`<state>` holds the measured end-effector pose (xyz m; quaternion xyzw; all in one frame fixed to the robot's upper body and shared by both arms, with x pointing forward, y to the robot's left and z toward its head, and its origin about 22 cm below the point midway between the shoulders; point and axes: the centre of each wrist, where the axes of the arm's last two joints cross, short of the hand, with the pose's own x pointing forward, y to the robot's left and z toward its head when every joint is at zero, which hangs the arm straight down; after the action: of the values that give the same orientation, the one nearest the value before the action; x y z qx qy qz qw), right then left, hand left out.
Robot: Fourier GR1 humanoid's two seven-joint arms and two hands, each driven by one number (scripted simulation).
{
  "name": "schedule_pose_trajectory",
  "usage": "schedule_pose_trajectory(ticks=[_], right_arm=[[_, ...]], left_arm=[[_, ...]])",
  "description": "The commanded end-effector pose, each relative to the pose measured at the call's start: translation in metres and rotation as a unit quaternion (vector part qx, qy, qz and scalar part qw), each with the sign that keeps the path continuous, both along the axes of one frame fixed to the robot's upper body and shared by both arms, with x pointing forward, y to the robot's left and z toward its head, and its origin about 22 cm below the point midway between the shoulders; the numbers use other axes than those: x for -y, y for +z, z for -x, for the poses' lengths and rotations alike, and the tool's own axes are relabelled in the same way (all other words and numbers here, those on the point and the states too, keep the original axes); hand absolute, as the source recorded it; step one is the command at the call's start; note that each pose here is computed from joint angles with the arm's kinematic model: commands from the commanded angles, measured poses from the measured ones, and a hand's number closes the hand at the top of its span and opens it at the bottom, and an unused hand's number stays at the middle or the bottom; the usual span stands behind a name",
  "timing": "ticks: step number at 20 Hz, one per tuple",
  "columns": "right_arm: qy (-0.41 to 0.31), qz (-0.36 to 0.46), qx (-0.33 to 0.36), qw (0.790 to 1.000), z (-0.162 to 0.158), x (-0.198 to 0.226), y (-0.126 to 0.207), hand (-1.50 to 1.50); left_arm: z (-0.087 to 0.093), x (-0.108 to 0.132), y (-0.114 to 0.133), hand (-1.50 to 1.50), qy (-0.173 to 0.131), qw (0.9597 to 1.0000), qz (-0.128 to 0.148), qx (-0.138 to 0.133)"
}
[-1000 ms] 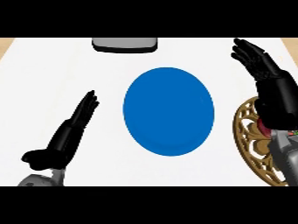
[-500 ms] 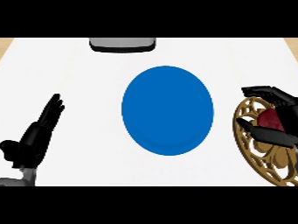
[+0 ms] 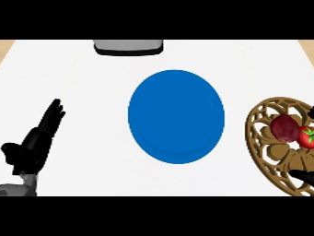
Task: Pick the tomato from the placemat and place it in the plate
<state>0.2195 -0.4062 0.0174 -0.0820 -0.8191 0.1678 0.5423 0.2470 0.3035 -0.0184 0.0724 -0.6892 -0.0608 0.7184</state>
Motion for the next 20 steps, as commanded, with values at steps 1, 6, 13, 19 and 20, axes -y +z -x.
schedule_pose_trajectory(ticks=[1, 6, 13, 19, 20], right_arm=[[-0.036, 0.036, -0.003, 0.999, 0.014, 0.031, 0.020, -1.50], [-0.043, 0.183, -0.065, 0.980, 0.021, 0.057, 0.054, -1.50], [-0.025, 0.321, -0.166, 0.932, 0.006, 0.052, 0.091, -1.50], [-0.028, 0.339, -0.216, 0.915, 0.006, 0.058, 0.085, -1.50], [-0.038, 0.345, -0.225, 0.911, 0.002, 0.051, 0.087, -1.50]], left_arm=[[0.004, -0.016, -0.012, 0.00, 0.002, 1.0000, 0.004, 0.003], [0.005, -0.018, -0.006, 0.00, 0.001, 1.0000, -0.007, -0.003], [0.007, -0.015, -0.008, 0.00, -0.011, 0.9999, -0.001, -0.008], [-0.004, 0.005, -0.012, 0.00, 0.001, 1.0000, 0.006, -0.007], [-0.006, 0.007, -0.004, 0.00, -0.005, 1.0000, 0.000, -0.002]])
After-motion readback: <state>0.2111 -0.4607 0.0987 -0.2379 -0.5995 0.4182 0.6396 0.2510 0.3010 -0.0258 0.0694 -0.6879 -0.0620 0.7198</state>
